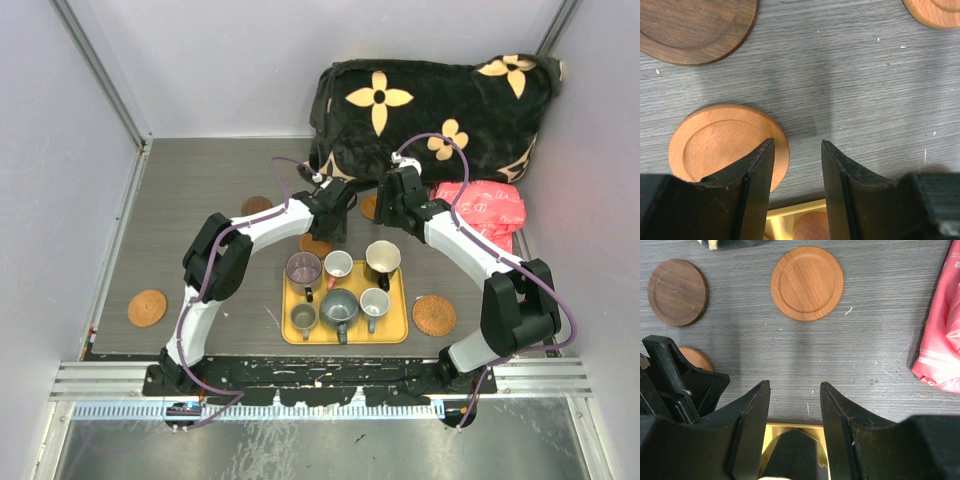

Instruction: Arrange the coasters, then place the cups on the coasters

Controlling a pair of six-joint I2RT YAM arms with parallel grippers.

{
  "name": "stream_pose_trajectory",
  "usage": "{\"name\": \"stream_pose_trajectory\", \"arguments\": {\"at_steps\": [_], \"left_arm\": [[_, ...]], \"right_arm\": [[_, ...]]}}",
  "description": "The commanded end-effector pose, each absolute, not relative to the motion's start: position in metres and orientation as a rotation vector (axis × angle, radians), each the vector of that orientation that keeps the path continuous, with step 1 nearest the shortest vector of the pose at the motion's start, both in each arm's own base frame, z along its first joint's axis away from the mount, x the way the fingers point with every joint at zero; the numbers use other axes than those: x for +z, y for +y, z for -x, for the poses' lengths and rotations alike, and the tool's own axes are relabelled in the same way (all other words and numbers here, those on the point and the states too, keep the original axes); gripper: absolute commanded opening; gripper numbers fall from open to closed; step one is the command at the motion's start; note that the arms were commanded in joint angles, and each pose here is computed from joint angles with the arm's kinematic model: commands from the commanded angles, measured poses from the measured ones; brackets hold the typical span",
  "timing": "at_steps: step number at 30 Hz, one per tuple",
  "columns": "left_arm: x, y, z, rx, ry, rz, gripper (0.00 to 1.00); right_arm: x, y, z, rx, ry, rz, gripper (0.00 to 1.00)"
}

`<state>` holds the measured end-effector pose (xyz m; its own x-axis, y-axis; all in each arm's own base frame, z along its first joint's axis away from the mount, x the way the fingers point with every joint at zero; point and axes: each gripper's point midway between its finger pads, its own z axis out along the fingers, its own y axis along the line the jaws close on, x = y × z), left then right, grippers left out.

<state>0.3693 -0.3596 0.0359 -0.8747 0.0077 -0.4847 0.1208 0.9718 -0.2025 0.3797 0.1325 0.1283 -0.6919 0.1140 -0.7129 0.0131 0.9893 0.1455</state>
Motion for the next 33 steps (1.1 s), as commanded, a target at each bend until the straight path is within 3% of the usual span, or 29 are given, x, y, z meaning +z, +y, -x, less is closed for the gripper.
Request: {"name": "stream_pose_trajectory", "arguments": {"at_steps": [1,21,33], "left_arm": [[0.013,-0.37,-0.358,-0.332,2.68,-0.117,0.44],[0.076,-0.348,-0.371,-0.241,2.561,-0.114,0.49],[0.154,-0.287,-0.389,-0.217,2.386,-0.009,0.54]], "right_arm": [[0.149,0.133,-0.388,0.175,2.26,-0.096,0.51],[0.157,0.136,-0.391,0.195,2.246,-0.096,0.51],[0.157,0.138,-0.39,0.216,2.249,-0.102,0.5]]}}
